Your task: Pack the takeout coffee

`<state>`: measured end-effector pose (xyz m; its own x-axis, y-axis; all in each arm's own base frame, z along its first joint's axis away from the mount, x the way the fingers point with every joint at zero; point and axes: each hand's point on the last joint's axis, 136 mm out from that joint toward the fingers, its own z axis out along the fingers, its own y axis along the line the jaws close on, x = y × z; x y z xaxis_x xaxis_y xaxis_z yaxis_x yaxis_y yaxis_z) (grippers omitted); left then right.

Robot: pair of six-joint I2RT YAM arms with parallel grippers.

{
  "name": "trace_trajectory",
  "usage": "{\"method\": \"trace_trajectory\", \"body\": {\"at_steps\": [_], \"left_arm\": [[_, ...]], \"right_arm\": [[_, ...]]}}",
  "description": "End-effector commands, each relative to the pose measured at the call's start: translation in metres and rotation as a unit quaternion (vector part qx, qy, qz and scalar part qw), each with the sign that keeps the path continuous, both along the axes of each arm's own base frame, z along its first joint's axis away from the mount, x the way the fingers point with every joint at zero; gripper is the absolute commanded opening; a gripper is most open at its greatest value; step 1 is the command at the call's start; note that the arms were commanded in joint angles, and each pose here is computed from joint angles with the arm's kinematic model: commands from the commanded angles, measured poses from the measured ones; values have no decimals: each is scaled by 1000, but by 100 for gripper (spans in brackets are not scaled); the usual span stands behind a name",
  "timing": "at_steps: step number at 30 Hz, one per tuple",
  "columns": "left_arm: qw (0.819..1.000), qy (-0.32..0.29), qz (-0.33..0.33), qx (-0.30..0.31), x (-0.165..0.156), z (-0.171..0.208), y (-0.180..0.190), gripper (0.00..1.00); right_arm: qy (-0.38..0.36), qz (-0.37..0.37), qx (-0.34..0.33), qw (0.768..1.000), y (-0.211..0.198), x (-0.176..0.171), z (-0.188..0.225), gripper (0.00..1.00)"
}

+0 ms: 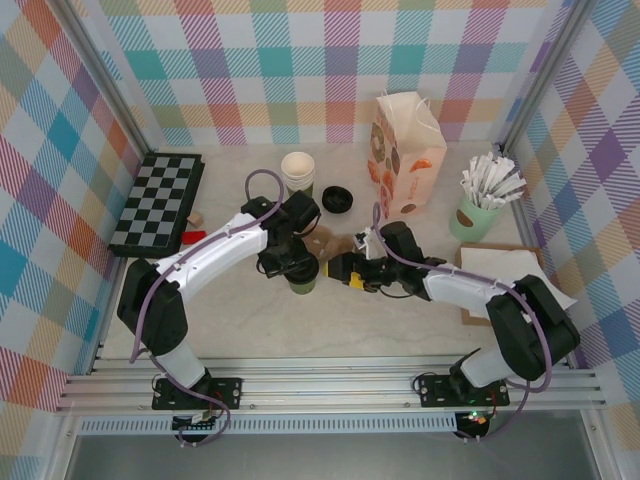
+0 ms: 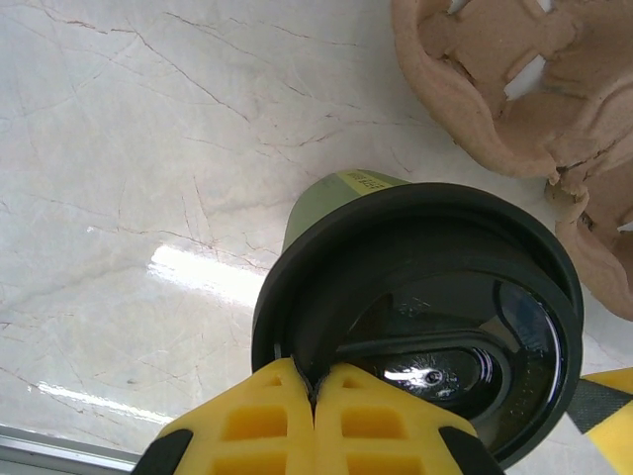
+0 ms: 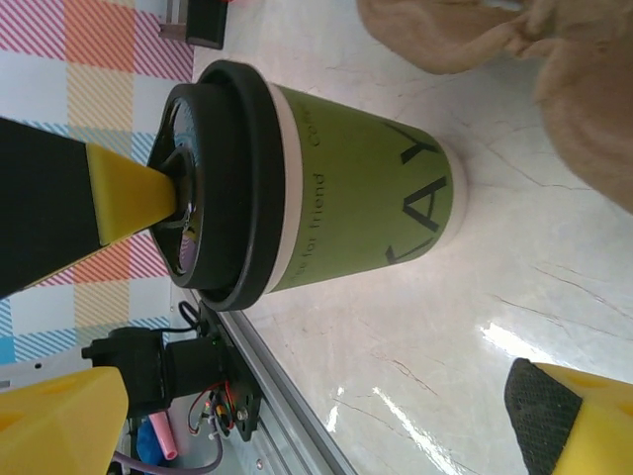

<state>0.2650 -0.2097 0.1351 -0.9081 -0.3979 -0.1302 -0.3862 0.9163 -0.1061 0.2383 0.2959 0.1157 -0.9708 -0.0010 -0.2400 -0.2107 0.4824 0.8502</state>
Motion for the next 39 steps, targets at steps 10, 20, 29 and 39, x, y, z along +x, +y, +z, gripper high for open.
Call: {"method": "trace_trajectory", "body": {"at_steps": [10, 20, 29, 39], "left_arm": [[1000, 8, 20, 3, -5, -6, -2, 0], [1000, 13, 19, -1, -6, -13, -4, 0], [1000, 16, 18, 1, -8, -20, -2, 0], [992, 29, -121, 22, -6, -2, -19, 0]], "right_arm": [[-30, 25, 10, 999, 32, 7, -8, 99], [-16, 26, -12, 999, 39, 14, -25, 98], [21, -6, -109, 994, 15, 11, -64, 98], [-4, -19, -53, 998, -4, 14, 20, 100]]}}
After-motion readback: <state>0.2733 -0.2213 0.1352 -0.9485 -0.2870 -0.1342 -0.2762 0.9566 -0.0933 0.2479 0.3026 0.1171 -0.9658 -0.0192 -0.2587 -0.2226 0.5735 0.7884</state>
